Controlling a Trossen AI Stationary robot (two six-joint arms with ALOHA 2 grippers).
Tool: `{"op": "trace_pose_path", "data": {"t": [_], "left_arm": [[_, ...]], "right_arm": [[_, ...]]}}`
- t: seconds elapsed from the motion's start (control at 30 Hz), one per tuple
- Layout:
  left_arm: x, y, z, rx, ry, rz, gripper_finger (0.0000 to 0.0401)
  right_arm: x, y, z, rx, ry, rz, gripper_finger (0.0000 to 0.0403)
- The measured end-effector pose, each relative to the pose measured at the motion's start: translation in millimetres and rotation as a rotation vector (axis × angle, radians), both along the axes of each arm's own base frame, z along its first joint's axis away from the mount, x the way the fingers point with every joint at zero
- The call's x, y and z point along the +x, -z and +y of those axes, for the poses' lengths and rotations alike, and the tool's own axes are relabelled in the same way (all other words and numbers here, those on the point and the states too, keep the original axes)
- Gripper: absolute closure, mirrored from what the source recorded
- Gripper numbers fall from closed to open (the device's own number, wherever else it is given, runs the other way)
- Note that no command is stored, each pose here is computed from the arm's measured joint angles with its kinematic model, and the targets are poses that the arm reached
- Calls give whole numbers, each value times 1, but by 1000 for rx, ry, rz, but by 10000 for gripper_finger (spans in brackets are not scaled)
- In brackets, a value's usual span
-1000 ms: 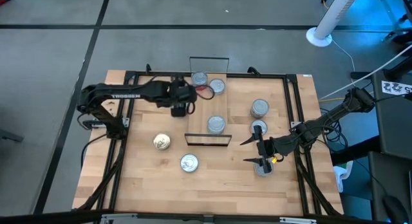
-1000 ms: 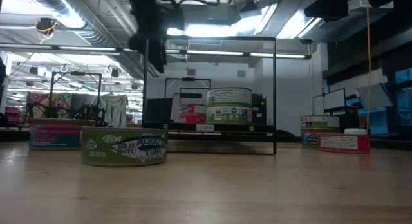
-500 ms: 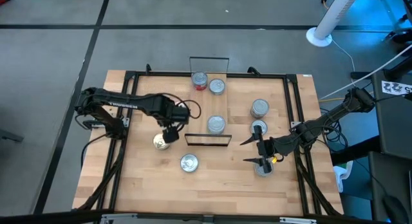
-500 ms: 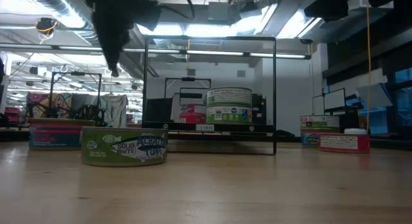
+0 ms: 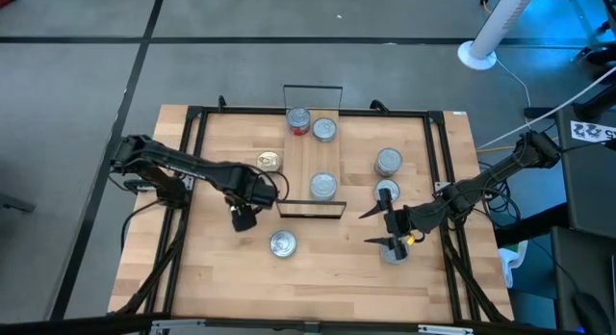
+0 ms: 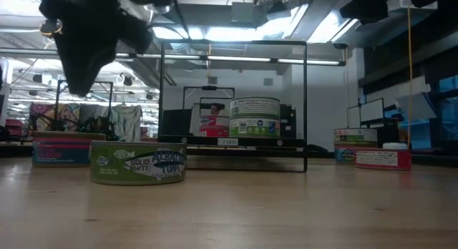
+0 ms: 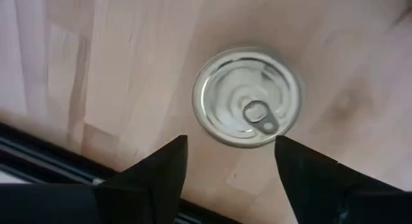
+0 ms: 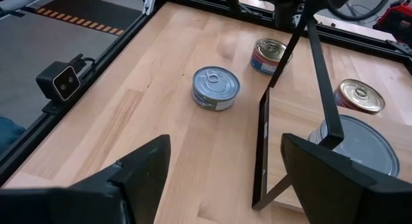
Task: Stack canned seafood by type on shelf
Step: Stack the green tuna can on top of the other green tuna can
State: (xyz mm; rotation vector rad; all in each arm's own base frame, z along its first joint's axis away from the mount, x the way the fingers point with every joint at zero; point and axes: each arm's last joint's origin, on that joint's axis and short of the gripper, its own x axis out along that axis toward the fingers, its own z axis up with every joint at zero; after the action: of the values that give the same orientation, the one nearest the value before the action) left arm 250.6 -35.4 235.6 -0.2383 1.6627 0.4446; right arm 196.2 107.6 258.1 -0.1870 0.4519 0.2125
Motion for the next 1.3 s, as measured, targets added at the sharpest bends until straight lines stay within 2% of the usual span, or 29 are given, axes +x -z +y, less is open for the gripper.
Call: {"op": "trace_pose_path", "data": {"t": [0.17, 0.47, 0.77, 1.0, 1.3], "left_arm": [[3, 11, -5, -60, -72, -56, 204], [21, 14, -35, -138, -58, -288, 221], [38, 18, -62, -269, -265, -540, 226], [38, 40, -69, -278, -392, -515, 229], [34, 58, -66, -226, -445, -475, 229]], "right_arm": [[0, 0, 0, 9, 4, 2, 107], [0, 0, 0, 12, 5, 1, 107], [0, 0, 0, 14, 5, -3, 107], [0, -1, 2, 38, -32, -4, 107], [11, 5, 11, 75, -99, -8, 107]]}}
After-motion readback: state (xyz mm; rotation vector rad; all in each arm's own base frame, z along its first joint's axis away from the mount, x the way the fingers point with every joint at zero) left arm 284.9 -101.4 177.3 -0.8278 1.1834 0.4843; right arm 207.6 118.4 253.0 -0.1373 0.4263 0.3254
